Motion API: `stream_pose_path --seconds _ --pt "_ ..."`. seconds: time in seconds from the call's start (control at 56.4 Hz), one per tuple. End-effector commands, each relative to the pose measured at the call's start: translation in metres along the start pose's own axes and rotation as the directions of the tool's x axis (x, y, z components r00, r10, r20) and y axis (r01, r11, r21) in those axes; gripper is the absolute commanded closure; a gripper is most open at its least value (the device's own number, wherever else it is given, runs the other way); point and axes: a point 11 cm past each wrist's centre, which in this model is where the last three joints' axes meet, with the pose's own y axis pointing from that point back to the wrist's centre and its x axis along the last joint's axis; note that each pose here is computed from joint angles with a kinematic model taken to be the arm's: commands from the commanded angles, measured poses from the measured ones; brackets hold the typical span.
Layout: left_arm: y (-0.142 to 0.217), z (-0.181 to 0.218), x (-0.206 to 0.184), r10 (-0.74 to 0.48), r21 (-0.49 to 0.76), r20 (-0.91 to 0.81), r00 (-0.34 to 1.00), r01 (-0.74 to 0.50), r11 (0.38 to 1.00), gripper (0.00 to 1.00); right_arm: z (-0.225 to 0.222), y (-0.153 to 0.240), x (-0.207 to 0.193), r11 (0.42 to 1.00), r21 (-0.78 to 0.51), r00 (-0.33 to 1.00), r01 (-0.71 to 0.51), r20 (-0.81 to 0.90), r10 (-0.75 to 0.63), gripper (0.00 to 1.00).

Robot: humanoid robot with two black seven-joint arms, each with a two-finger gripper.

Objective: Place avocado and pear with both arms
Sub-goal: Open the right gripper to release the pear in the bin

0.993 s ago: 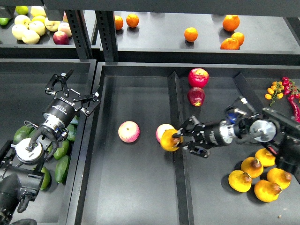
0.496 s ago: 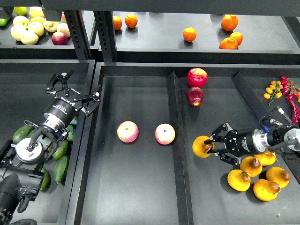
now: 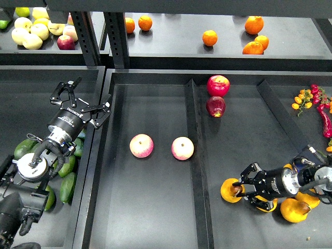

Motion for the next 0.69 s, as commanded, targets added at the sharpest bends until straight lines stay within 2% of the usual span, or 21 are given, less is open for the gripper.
stream_pose_path --seconds 0.0,0.213,0.39,0.479,0.62,0.674 --pt "0.0002 0.0002 0.0001 0.000 -0.001 0.000 1.000 0.000 1.000 0.01 0.0006 0.0010 0.0017 1.000 -0.001 1.000 -0.005 0.002 0.005 0.77" --pt "0.0000 0.0003 -0.0003 -0.001 -0.001 0.000 1.000 0.001 1.000 0.01 0.0047 0.0015 0.0063 1.000 -0.006 1.000 -0.018 0.012 0.018 0.72" --pt "0.0000 0.0005 -0.0003 -0.001 -0.002 0.000 1.000 0.001 1.000 0.01 0.0049 0.0016 0.0074 1.000 -0.005 1.000 -0.021 0.016 0.021 0.60" --pt "0.0000 0.0003 -0.0003 -0.001 -0.001 0.000 1.000 0.001 1.000 0.01 0.0075 0.0013 0.0084 1.000 -0.007 0.999 -0.022 0.023 0.022 0.51" --pt "0.0000 0.0003 -0.0003 -0.001 -0.001 0.000 1.000 0.001 1.000 0.01 0.0075 0.0010 0.0079 1.000 0.004 0.999 -0.017 0.032 0.017 0.29" --pt "-0.0001 -0.0001 -0.0004 -0.001 0.001 0.001 1.000 0.001 1.000 0.01 0.0060 0.0015 0.0078 1.000 0.011 0.999 -0.016 0.035 0.015 0.25"
